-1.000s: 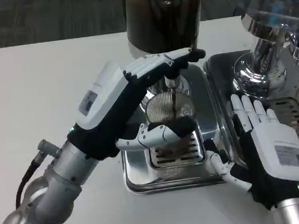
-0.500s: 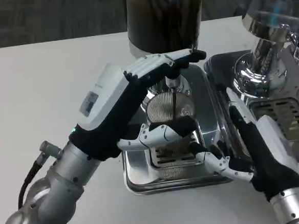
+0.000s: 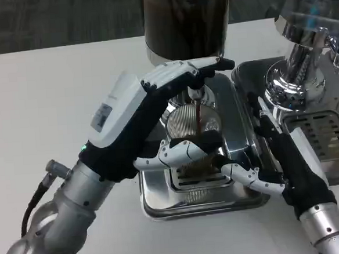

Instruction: Grasp the cup under the faucet to collect the drink, then remove the cup.

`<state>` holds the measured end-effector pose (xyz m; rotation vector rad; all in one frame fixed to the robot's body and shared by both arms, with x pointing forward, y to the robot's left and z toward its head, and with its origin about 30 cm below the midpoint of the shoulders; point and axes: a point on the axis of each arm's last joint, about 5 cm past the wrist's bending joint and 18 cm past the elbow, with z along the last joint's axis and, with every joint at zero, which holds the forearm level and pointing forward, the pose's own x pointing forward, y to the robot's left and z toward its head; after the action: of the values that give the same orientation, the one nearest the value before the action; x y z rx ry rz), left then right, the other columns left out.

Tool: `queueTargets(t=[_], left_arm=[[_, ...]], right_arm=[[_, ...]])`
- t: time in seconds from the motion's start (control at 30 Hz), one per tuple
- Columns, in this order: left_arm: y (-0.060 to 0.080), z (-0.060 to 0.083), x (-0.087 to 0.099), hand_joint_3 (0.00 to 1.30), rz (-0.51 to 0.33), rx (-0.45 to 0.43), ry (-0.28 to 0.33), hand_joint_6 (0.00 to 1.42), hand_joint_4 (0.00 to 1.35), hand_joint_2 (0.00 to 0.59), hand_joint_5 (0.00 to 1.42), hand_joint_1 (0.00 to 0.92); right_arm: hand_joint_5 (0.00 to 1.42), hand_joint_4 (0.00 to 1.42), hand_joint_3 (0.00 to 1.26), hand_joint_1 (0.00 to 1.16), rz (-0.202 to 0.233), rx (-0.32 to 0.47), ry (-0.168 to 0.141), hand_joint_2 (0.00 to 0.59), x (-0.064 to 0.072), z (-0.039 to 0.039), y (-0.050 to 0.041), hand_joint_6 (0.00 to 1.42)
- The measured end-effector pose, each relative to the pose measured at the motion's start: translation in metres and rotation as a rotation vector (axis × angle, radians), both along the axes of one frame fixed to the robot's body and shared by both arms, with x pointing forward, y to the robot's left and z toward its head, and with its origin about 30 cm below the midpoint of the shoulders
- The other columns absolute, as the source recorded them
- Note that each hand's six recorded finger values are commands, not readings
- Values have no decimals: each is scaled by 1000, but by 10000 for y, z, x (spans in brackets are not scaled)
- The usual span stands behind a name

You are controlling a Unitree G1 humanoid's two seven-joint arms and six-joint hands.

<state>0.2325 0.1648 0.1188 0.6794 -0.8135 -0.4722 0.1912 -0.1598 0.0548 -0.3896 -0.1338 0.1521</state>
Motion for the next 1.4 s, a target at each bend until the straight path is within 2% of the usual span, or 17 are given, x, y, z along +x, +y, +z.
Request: queueTargets(t=[0.27,0.5,0.6,0.77,0.9,1.0,1.13,1.4], left_arm=[[2,11,-9,319,1,6,-3,276,285,156,388,0],[2,13,-19,320,6,8,-1,276,285,156,387,0],[0,14,-27,320,7,8,-1,276,285,156,387,0],[15,25,-27,270,21,2,-7,229,184,157,313,0],[34,33,-72,260,40,2,-21,213,167,156,298,0],[73,90,-66,259,69,-4,-45,210,158,164,293,0],[186,190,-59,227,148,-38,-92,208,105,169,274,0],[344,203,-125,207,259,-92,-125,189,80,167,252,0]], right_arm=[[0,0,0,705,33,20,10,166,68,-30,59,104],[0,0,0,703,53,20,24,166,109,-63,71,123],[0,0,0,703,61,25,12,166,132,-57,86,129],[0,0,0,705,65,28,19,170,151,-73,99,151],[0,0,0,696,76,31,4,174,177,-51,111,166],[0,0,0,695,83,32,5,174,175,-56,114,168],[0,0,0,693,82,34,22,174,169,-87,120,169],[0,0,0,691,90,50,8,175,191,-78,163,172]])
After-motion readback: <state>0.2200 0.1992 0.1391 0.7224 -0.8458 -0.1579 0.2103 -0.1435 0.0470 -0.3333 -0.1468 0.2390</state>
